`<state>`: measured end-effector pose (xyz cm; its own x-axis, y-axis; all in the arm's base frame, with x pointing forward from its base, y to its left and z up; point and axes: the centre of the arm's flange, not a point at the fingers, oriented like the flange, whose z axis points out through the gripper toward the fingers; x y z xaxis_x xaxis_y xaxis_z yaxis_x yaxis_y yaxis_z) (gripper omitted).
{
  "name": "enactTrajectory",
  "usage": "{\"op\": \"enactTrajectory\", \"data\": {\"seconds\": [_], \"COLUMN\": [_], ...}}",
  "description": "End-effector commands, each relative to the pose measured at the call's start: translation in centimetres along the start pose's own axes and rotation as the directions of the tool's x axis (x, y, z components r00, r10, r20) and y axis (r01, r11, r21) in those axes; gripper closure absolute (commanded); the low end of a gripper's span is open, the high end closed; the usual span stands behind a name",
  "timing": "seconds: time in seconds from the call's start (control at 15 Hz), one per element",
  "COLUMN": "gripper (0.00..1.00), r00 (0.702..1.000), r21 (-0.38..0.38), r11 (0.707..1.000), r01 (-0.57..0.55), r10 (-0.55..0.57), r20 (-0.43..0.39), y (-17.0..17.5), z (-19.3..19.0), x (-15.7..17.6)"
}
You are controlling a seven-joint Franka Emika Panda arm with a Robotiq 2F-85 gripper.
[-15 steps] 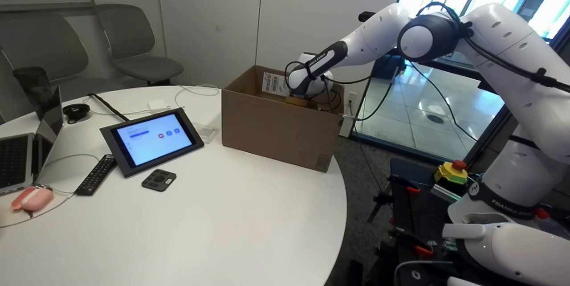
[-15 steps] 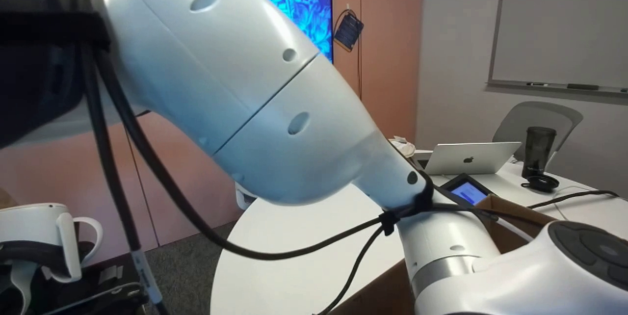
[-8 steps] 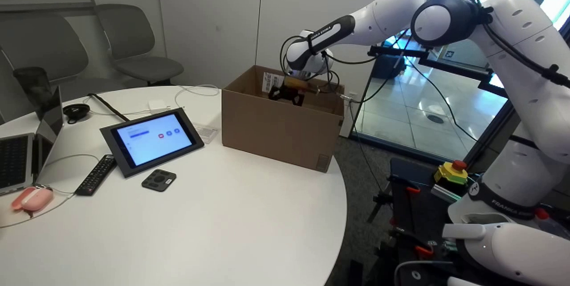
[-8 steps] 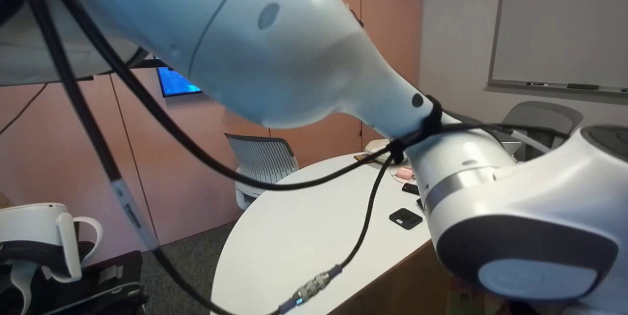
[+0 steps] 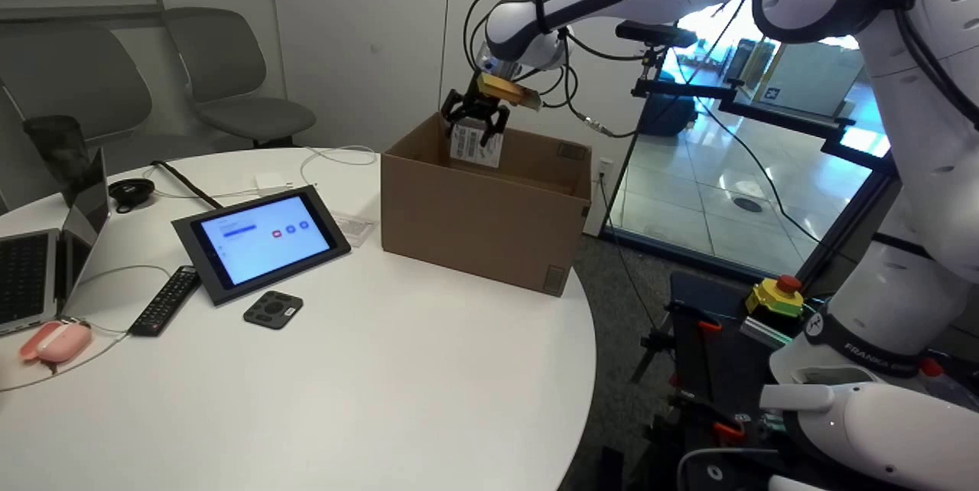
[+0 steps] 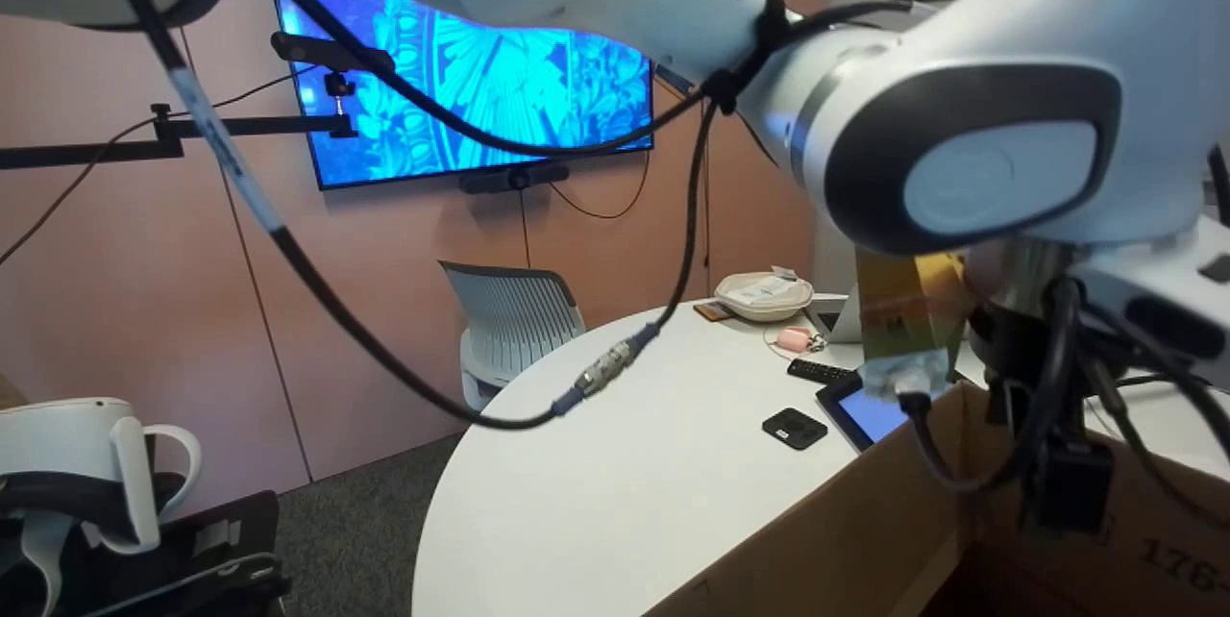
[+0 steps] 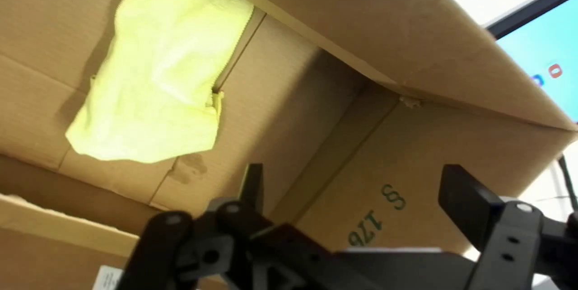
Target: Put the marker on the towel, fold the towel, and then put the folded towel in the box
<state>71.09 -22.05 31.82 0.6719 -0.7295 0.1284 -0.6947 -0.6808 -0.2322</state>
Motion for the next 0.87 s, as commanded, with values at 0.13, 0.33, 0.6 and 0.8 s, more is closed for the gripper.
{"op": "enactTrajectory", "data": {"seconds": [0.13,0.33,0.6,0.8], "gripper": [0.00,0.00,0.00,0.00], "r00": [0.963,0.903,0.769,0.765], "r21": [0.053,0.069,0.132,0.124], "r11": [0.972,0.945,0.878,0.875], "r01": [0.231,0.319,0.461,0.468], "r10": [-0.236,-0.325,-0.469,-0.472], "r20": [0.132,0.282,0.433,0.439], "y": [-5.3,-6.8,-7.2,-7.6], "z": [-11.5,-17.5,-24.5,-24.7], "x": [-6.7,-11.2,-16.5,-16.5]}}
